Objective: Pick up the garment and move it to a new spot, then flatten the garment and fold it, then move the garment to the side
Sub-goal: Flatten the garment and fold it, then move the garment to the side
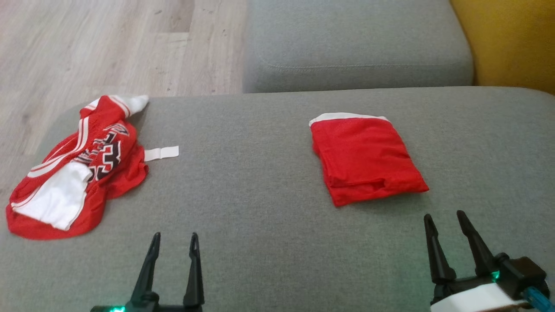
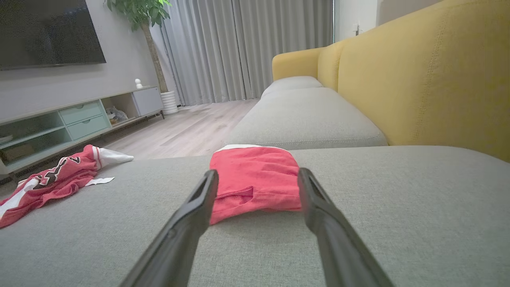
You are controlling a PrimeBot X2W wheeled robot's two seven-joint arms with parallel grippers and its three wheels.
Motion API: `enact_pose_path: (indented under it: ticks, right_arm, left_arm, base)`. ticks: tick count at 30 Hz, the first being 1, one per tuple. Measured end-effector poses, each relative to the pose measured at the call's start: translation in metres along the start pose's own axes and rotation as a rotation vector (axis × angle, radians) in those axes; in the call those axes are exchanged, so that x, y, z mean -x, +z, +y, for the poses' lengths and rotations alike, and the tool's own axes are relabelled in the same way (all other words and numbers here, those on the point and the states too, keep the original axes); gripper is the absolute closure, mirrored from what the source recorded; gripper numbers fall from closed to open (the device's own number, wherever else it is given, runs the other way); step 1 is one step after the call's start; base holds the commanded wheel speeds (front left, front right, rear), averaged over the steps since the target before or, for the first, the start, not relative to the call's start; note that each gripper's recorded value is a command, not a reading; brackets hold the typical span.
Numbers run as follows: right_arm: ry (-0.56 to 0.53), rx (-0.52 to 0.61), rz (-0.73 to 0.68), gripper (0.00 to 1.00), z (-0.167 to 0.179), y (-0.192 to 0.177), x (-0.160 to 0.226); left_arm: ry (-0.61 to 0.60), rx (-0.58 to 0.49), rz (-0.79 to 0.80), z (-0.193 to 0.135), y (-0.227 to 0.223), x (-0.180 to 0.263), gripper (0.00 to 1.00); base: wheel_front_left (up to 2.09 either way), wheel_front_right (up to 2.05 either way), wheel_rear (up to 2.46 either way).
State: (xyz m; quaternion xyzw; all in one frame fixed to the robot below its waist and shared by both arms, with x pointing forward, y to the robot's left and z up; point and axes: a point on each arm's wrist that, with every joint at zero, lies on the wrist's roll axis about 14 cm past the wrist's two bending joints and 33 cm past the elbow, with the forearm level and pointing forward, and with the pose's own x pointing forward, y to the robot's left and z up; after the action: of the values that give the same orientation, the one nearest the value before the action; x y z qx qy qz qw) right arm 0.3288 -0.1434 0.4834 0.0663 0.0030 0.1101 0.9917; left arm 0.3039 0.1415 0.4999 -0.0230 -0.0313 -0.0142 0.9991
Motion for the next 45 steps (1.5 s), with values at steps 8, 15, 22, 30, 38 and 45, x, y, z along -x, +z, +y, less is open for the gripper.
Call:
enact_pose_path:
  ticks: [8,15,22,30,38,45]
  right_arm:
    - [-0.009,0.003,-0.004,0.00,-0.001,0.001,0.004]
    - [-0.015,0.007,0.000,0.00,-0.001,-0.001,0.006]
    - [-0.019,0.001,-0.004,0.00,-0.001,0.000,0.006]
    - [-0.023,-0.005,0.014,0.00,-0.001,-0.006,0.006]
    - [-0.015,-0.003,0.079,0.00,-0.001,-0.025,0.002]
    - [0.009,-0.011,0.122,0.00,-0.002,-0.037,-0.023]
  left_arm:
    - [0.024,-0.012,0.007,0.010,-0.003,-0.002,0.00]
    - [0.011,-0.010,0.008,0.009,-0.003,-0.001,0.00]
    - [0.000,-0.018,0.009,0.007,-0.004,-0.001,0.00]
    - [-0.001,-0.018,0.018,0.007,-0.006,-0.002,0.00]
    - [0.011,-0.012,0.016,0.008,-0.004,-0.007,0.00]
    - [0.020,0.007,0.032,0.006,-0.008,-0.021,0.00]
  base:
    - [0.00,0.00,0.00]
    - [0.00,0.00,0.00]
    - [0.00,0.00,0.00]
    - [0.00,0.00,0.00]
    - [0.00,0.00,0.00]
    - [0.00,0.00,0.00]
